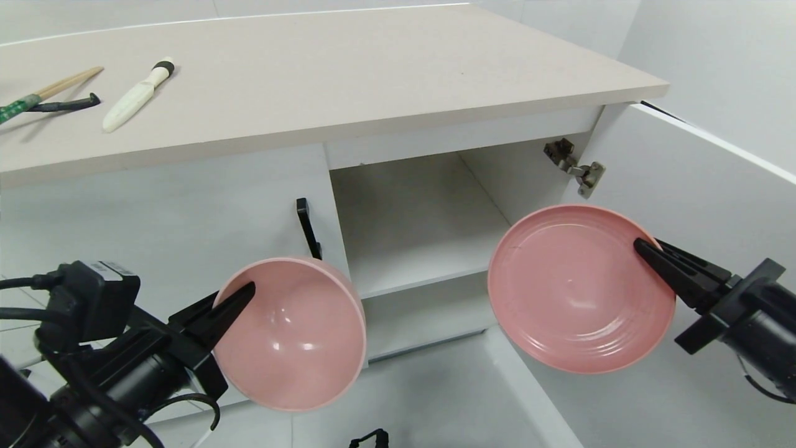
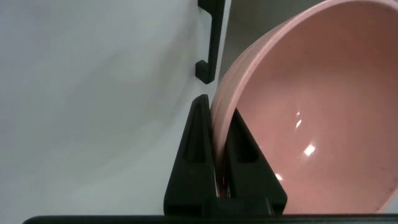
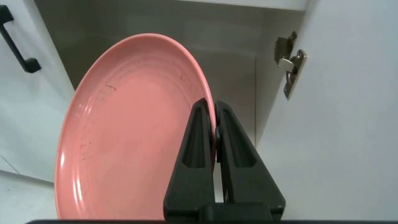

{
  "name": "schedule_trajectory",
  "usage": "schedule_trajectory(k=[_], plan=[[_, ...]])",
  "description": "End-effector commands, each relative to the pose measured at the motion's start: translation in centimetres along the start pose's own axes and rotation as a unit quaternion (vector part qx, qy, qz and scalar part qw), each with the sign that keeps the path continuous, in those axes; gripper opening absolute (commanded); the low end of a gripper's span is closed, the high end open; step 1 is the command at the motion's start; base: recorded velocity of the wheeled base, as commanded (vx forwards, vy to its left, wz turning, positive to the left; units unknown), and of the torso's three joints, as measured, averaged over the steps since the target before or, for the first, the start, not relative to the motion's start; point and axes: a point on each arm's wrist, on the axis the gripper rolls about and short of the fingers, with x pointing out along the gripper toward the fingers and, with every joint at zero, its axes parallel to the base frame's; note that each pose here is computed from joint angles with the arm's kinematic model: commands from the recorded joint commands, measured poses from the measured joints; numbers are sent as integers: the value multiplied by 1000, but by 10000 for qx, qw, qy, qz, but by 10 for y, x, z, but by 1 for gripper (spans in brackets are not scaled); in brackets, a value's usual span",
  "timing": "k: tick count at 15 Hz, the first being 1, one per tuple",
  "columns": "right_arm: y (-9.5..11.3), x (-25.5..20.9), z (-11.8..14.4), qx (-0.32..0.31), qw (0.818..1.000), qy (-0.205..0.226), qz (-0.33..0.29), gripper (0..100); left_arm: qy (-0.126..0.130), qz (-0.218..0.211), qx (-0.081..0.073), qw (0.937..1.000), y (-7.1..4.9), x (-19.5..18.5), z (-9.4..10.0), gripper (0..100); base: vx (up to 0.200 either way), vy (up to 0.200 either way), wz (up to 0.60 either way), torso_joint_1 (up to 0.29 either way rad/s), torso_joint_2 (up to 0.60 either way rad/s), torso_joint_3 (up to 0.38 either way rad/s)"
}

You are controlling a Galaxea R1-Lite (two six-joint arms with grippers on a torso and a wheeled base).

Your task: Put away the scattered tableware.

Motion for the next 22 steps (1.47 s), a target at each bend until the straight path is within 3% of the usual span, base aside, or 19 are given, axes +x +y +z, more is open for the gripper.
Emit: schedule_trajectory(k=[1,4,9,12,19,22], plan=[[0,0,0,-1,10000,7,-1,0,38,0,0,10000,0,1,-2,0,200,200,0,7,2,-2],[-1,0,0,-12,10000,2,-17,0,53,-2,301,9995,0,0,-2,0,0,0,0,0,0,0],[0,-1,-5,30,9999,135,12,0,-91,18,330,9994,1,-4,2,0,0,0,0,0,0,0],[0,8,-21,111,9985,541,50,0,-166,28,521,9985,2,-9,4,0,0,0,0,0,0,0],[1,28,-38,236,9959,865,137,0,-537,69,507,9972,3,-19,15,0,0,0,0,0,0,0],[1,31,-45,274,9945,1000,147,0,-530,61,515,9972,3,-19,15,0,0,0,0,0,0,0]])
